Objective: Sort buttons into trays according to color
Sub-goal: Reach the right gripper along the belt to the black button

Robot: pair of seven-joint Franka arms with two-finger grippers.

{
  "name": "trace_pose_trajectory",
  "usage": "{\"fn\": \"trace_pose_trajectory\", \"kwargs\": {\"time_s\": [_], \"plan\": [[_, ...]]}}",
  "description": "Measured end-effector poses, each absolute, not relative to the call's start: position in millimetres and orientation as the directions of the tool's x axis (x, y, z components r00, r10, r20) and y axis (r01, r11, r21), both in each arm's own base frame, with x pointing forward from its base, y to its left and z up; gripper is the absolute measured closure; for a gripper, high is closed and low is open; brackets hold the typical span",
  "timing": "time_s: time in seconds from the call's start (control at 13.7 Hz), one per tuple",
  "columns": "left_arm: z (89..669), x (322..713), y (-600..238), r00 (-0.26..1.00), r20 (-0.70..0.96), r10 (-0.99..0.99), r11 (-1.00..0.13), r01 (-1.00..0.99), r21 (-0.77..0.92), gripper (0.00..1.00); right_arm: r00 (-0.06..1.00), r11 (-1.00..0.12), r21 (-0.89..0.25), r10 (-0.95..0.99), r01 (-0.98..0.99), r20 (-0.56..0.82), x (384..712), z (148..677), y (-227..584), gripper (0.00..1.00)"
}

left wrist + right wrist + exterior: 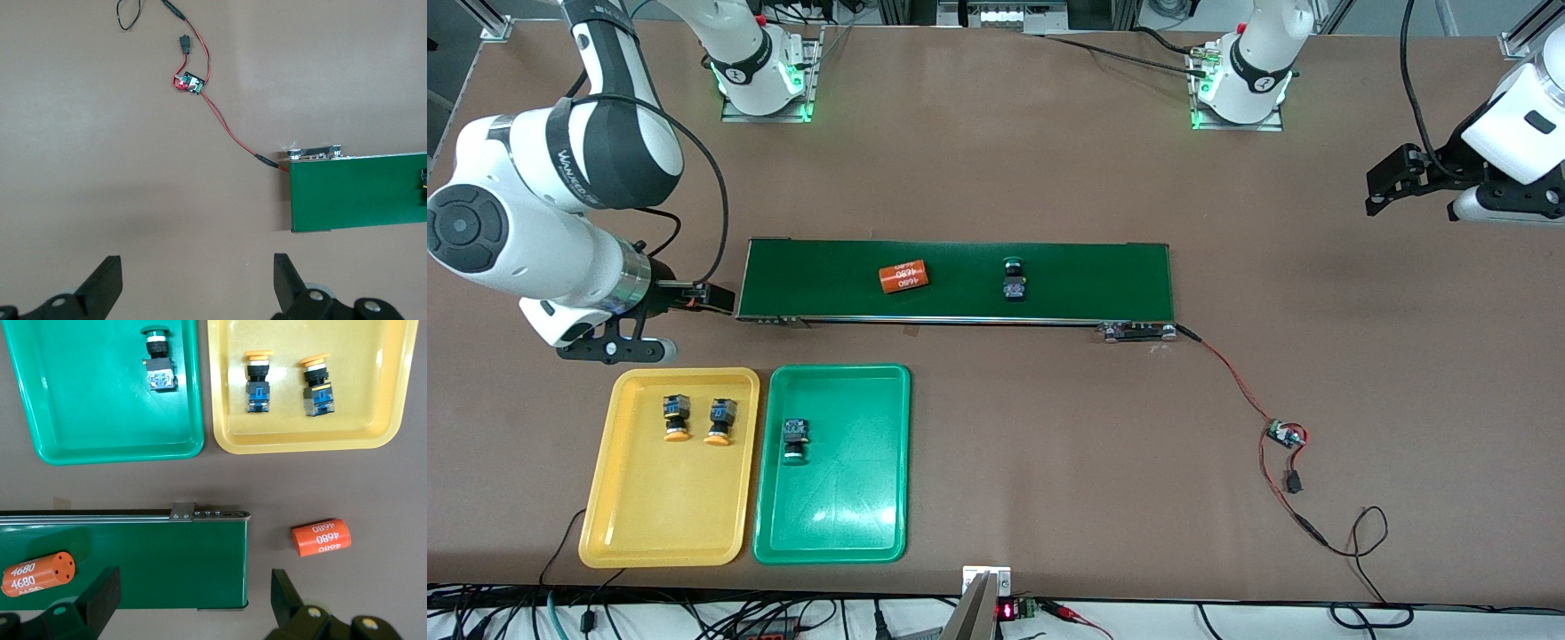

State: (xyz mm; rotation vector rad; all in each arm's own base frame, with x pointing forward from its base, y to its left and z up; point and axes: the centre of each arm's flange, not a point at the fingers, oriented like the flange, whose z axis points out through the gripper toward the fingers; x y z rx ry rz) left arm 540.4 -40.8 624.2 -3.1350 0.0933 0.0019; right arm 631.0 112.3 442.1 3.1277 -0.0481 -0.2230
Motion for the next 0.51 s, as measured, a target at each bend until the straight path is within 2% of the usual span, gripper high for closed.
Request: {"fn": "trace_pose_trajectory", "kwargs": {"time_s": [0.51], "plan": [[624.2, 540.4, -40.5, 0.998, -0.001, -0.059, -0.998, -0.059, -0.005, 0.0, 0.987, -0.999, 0.021, -0.028, -0.025, -0.159, 623.5, 425.7, 162.0, 0.0]]}}
